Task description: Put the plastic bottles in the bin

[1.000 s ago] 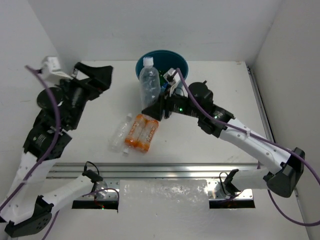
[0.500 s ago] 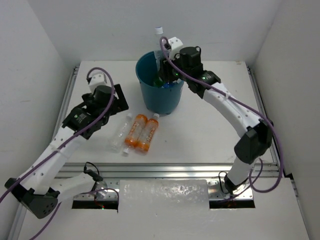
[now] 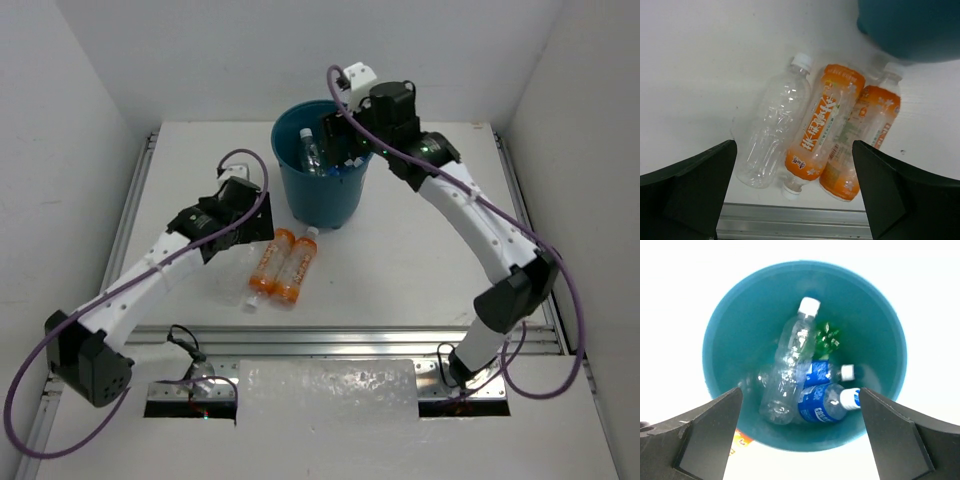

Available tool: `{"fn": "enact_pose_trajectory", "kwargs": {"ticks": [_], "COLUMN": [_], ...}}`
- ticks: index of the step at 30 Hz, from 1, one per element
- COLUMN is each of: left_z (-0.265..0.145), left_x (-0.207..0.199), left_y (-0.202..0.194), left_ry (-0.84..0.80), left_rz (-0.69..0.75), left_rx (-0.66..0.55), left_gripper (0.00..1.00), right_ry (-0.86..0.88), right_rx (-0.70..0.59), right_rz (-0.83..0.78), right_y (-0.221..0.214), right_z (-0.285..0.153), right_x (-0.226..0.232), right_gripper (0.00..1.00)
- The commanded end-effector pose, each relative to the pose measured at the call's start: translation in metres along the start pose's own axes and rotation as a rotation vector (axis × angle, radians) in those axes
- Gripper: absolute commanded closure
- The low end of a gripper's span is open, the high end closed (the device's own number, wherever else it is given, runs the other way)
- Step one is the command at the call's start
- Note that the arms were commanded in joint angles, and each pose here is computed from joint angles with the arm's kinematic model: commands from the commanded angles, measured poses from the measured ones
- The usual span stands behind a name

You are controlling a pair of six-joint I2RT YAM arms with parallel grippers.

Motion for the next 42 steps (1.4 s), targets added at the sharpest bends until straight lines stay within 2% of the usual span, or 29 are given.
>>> {"fn": "enact_pose_trajectory", "kwargs": {"ticks": [1, 3, 5, 6, 7, 8, 9, 16, 20, 25, 26, 30, 31, 33, 34, 35, 38, 41, 42], "left_z": [0.027, 0.034, 0.044, 0.048, 0.051, 0.056, 0.061, 0.098, 0.111, 0.128, 0.130, 0.132, 0.132, 0.131, 0.130, 0.125, 0.107, 0.085, 0.067], "left_x": [-0.004, -0.004, -0.005, -0.002, 0.000, 0.002, 0.005, 0.028, 0.027, 0.039, 0.045, 0.057, 0.060, 0.058, 0.057, 0.055, 0.051, 0.048, 0.046], "left_y": [-0.006, -0.009, -0.012, -0.013, -0.015, -0.017, -0.017, -0.038, -0.056, -0.077, -0.076, -0.067, -0.064, -0.057, -0.054, -0.047, -0.026, -0.006, 0.006], "left_ry": [0.013, 0.000, 0.004, 0.012, 0.023, 0.034, 0.037, 0.051, 0.021, 0.115, 0.152, 0.231, 0.243, 0.234, 0.230, 0.224, 0.186, 0.154, 0.107], "left_rz": [0.027, 0.038, 0.049, 0.053, 0.058, 0.062, 0.055, 0.040, 0.058, 0.074, 0.058, 0.012, -0.001, -0.019, -0.023, -0.043, -0.096, -0.148, -0.171], "left_rx": [0.067, 0.095, 0.126, 0.142, 0.163, 0.181, 0.186, 0.301, 0.374, 0.457, 0.453, 0.417, 0.409, 0.390, 0.381, 0.354, 0.254, 0.161, 0.092], "left_gripper": [0.03, 0.04, 0.05, 0.07, 0.08, 0.09, 0.11, 0.14, 0.16, 0.25, 0.33, 0.51, 0.63, 0.73, 0.89, 0.94, 1.00, 1.00, 1.00], "right_ry": [-0.034, -0.014, 0.048, 0.060, 0.077, 0.097, 0.129, 0.312, 0.330, 0.346, 0.351, 0.368, 0.375, 0.394, 0.409, 0.450, 0.530, 0.589, 0.636], "right_rx": [-0.155, -0.204, -0.195, -0.250, -0.275, -0.243, -0.286, -0.293, -0.275, -0.270, -0.276, -0.278, -0.278, -0.262, -0.259, -0.261, -0.239, -0.229, -0.224], "right_rz": [0.016, 0.033, 0.054, 0.062, 0.068, 0.093, 0.102, 0.162, 0.156, 0.159, 0.157, 0.162, 0.163, 0.167, 0.169, 0.167, 0.189, 0.239, 0.273], "right_y": [0.040, 0.043, 0.021, 0.024, 0.020, 0.001, 0.001, -0.039, -0.051, -0.058, -0.058, -0.062, -0.062, -0.068, -0.070, -0.071, -0.082, -0.091, -0.095], "right_z": [-0.061, -0.094, -0.104, -0.129, -0.136, -0.135, -0.154, -0.180, -0.185, -0.187, -0.189, -0.190, -0.190, -0.187, -0.186, -0.185, -0.180, -0.176, -0.173], "right_x": [-0.009, -0.007, 0.003, 0.005, 0.007, 0.013, 0.016, 0.042, 0.045, 0.047, 0.047, 0.050, 0.051, 0.053, 0.055, 0.059, 0.068, 0.077, 0.084], "right_gripper": [0.01, 0.01, 0.01, 0.01, 0.01, 0.01, 0.01, 0.01, 0.01, 0.01, 0.01, 0.01, 0.01, 0.01, 0.01, 0.01, 0.01, 0.01, 0.01]}}
Point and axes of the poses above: each gripper's point midway between its finger pads, its own z axis out along the fingers, its own x axis along the line the jaws close on, y = z × x, the point moved 8 cm from there along -z, back along the fingers, and after that the axes turned 5 degrees about -z, right-handed, at the moved point
